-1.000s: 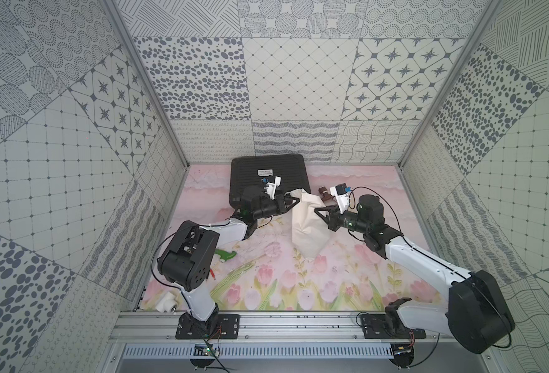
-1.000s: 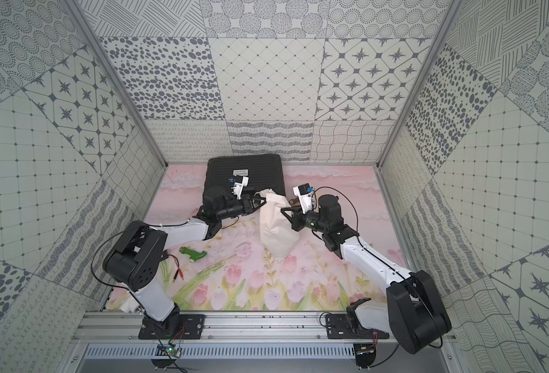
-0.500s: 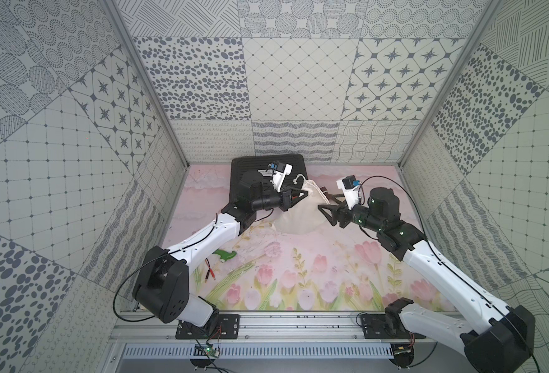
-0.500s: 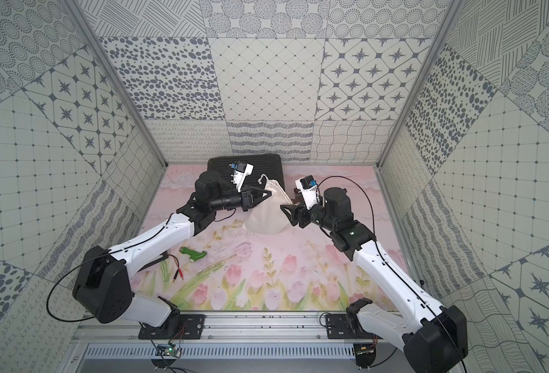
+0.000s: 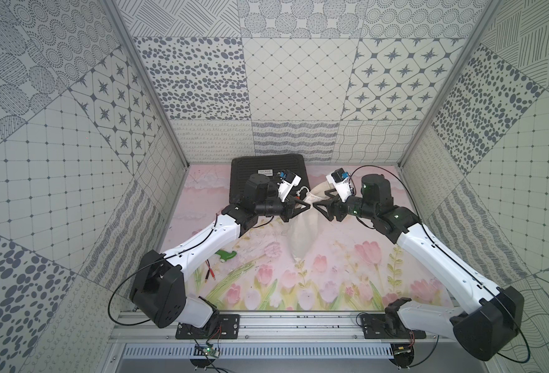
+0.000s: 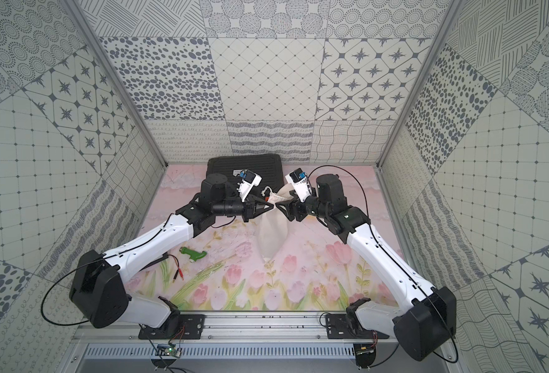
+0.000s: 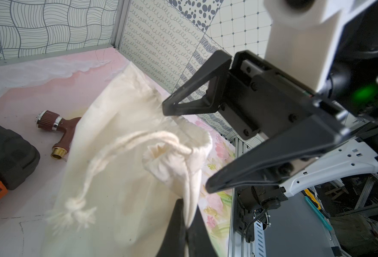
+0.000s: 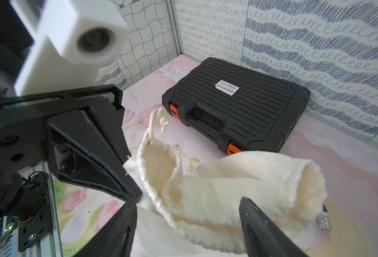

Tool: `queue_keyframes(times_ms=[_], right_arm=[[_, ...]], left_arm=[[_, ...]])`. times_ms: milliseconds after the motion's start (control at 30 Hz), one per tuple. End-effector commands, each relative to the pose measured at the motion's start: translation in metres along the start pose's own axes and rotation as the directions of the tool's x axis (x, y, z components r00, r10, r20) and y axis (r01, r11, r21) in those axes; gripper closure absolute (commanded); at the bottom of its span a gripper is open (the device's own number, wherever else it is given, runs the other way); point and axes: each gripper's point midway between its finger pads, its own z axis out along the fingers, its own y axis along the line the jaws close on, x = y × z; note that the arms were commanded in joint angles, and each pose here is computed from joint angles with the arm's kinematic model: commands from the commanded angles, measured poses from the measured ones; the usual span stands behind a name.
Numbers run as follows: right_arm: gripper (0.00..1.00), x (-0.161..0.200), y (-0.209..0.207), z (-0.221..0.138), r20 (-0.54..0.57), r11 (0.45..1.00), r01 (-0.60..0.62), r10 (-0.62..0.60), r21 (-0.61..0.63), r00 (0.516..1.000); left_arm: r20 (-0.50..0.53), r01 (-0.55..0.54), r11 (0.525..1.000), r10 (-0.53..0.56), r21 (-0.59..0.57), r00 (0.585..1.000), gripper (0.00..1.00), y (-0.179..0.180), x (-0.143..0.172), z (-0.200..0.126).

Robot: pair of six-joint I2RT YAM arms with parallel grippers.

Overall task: Close the soil bag
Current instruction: Adjust the soil bag at the center of the board.

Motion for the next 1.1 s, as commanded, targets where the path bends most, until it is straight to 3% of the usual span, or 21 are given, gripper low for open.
queue_keyframes(times_ms=[0, 133, 300, 333, 367, 433, 600, 800, 1067], right_arm=[[0.28, -0.018, 0.011, -0.001, 0.036, 0.996, 0.06, -0.058, -0.058, 0.998], [0.37, -0.024, 0.017, 0.002, 0.047, 0.99, 0.098, -0.094, -0.099, 0.994], [0.76, -0.026, 0.02, 0.004, 0.052, 0.984, 0.123, -0.117, -0.126, 0.992], [0.84, -0.025, 0.021, 0.005, 0.051, 0.984, 0.125, -0.12, -0.127, 0.992], [0.91, -0.024, 0.021, 0.005, 0.047, 0.984, 0.126, -0.121, -0.125, 0.992], [1.0, -0.023, 0.021, 0.005, 0.046, 0.983, 0.133, -0.129, -0.122, 0.991], [1.0, -0.024, 0.022, 0.001, 0.051, 0.982, 0.156, -0.151, -0.11, 0.987], [1.0, -0.023, 0.023, 0.003, 0.049, 0.981, 0.152, -0.147, -0.122, 0.988], [1.0, -0.023, 0.026, 0.002, 0.051, 0.979, 0.147, -0.141, -0.139, 0.989]], left_arm=[[-0.012, -0.093, 0.995, 0.094, 0.04, 0.996, 1.0, -0.012, 0.002, -0.004], [-0.03, -0.116, 0.992, 0.117, 0.045, 0.993, 1.0, -0.014, 0.004, -0.005], [-0.016, -0.136, 0.991, 0.135, -0.006, 0.991, 1.0, -0.012, -0.004, -0.01], [-0.009, -0.132, 0.991, 0.132, -0.017, 0.991, 0.98, -0.011, -0.006, -0.011], [-0.005, -0.128, 0.991, 0.128, -0.031, 0.992, 0.89, -0.009, -0.007, -0.012], [-0.003, -0.126, 0.99, 0.126, -0.064, 0.992, 0.79, -0.005, -0.007, -0.015], [-0.024, -0.177, 0.959, 0.176, -0.223, 0.984, 0.57, 0.009, -0.01, -0.04], [-0.091, -0.303, 0.855, 0.293, -0.422, 0.952, 0.34, 0.032, -0.013, -0.067], [-0.16, -0.43, 0.775, 0.404, -0.464, 0.901, 0.28, 0.064, -0.036, -0.047]])
